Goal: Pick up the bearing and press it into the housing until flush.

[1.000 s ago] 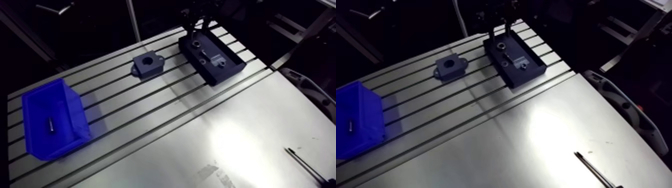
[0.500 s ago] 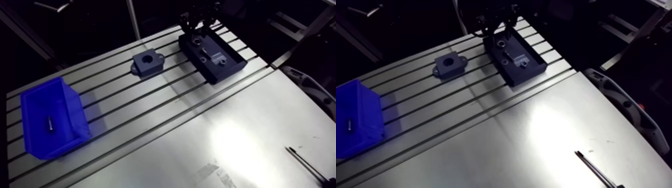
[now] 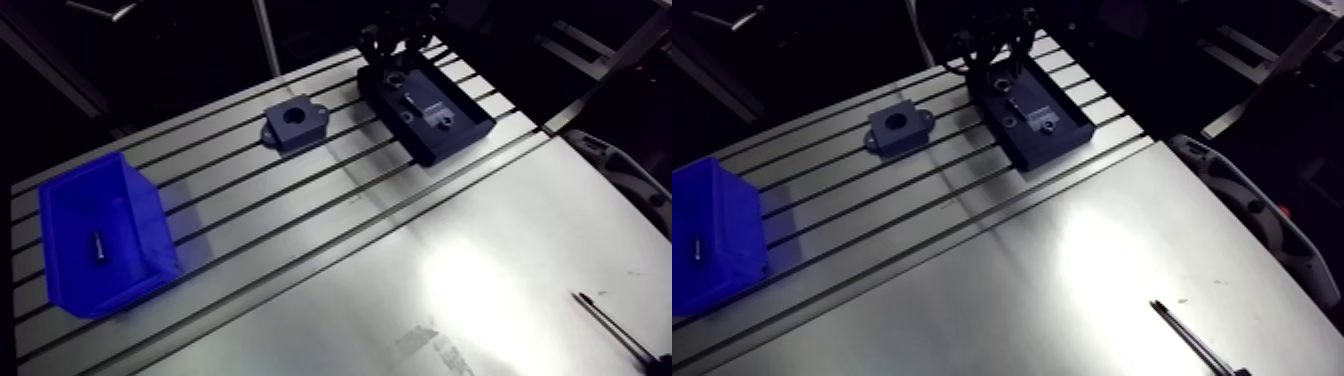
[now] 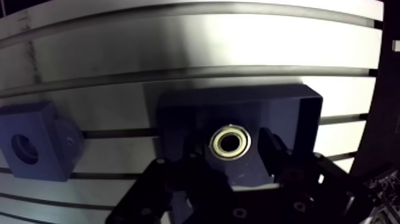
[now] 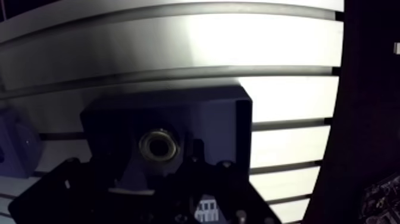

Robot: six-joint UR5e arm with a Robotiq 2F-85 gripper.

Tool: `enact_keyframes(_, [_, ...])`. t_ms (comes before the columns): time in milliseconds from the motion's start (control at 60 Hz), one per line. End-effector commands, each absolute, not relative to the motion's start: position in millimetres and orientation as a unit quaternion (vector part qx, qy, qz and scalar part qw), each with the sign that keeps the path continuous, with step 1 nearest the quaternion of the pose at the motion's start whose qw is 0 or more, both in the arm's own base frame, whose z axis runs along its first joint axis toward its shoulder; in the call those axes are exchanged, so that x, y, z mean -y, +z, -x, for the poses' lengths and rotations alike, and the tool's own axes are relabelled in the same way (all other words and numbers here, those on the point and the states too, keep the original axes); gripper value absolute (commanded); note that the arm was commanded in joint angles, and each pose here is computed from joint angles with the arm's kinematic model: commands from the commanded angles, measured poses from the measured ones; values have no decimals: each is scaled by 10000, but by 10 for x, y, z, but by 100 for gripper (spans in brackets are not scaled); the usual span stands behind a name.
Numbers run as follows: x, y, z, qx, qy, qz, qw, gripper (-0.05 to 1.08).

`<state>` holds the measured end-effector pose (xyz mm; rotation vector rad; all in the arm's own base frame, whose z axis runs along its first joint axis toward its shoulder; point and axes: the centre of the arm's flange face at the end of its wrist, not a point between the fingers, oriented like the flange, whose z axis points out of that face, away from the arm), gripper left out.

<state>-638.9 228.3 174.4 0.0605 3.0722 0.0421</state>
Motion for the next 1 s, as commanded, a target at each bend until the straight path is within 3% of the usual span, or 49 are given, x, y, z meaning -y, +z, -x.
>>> enact_keyframes(17, [-2284, 1704, 6390, -9991, 125, -196, 365, 42])
enact_keyframes(450, [-2287, 1683, 6389, -9990, 130, -195, 386, 44])
enact_keyframes(1000, [-2302, 1703, 6391, -9990, 143, -195, 378, 58])
